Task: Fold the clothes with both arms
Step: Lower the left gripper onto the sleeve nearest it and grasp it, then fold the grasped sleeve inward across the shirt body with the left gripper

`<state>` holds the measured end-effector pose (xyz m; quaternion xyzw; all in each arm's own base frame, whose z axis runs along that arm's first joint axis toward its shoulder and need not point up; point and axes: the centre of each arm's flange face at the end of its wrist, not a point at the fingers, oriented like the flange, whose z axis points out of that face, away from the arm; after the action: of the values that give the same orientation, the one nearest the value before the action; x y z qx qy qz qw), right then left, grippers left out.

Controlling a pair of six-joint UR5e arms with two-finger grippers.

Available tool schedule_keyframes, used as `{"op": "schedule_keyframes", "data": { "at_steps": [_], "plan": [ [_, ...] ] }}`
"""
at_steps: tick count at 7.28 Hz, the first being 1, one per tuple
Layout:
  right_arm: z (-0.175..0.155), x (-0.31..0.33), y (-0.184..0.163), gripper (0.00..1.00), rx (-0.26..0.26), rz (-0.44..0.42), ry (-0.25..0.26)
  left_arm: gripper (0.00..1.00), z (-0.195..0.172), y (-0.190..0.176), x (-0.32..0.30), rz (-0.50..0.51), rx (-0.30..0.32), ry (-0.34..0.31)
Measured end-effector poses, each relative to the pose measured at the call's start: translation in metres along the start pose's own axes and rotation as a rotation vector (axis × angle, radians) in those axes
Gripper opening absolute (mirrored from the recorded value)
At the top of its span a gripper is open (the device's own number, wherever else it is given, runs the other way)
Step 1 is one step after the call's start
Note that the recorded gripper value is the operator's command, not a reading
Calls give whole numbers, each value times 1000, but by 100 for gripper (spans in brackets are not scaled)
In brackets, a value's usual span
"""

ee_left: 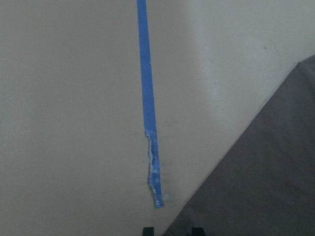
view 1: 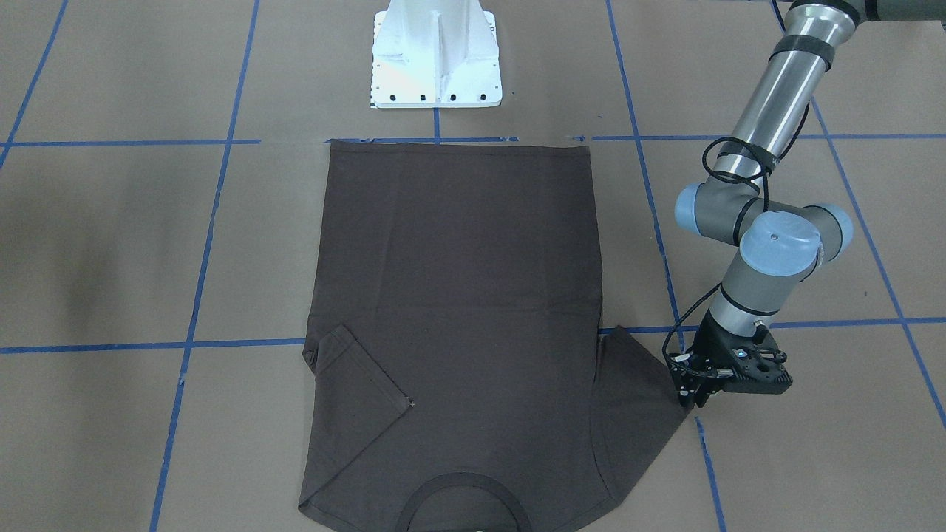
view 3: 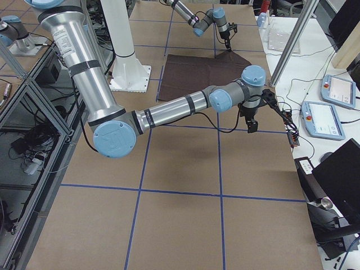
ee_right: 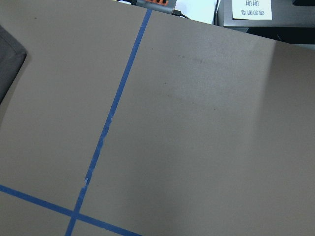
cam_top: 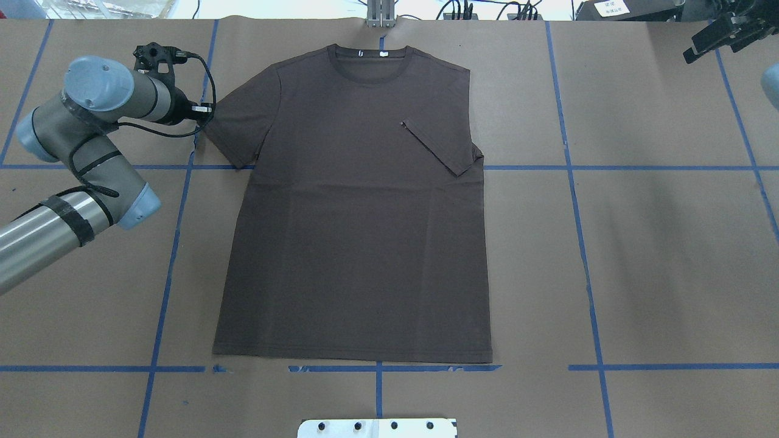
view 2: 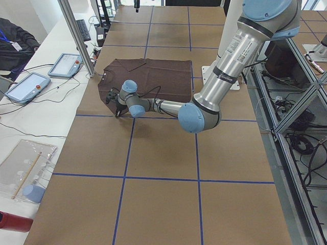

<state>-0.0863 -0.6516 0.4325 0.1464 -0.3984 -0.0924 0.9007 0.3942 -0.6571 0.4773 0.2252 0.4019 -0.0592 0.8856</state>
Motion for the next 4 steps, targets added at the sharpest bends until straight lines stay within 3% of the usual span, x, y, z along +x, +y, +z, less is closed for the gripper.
{"op": "schedule_keyframes", "data": {
  "at_steps": [1,4],
  "plan": [
    [0,0,0,100,-1,1,0,0,0,0,2,-2,0,3],
    [0,0,0,100,-1,1,0,0,-11,-5,30,-71,11,39]
  ]
}}
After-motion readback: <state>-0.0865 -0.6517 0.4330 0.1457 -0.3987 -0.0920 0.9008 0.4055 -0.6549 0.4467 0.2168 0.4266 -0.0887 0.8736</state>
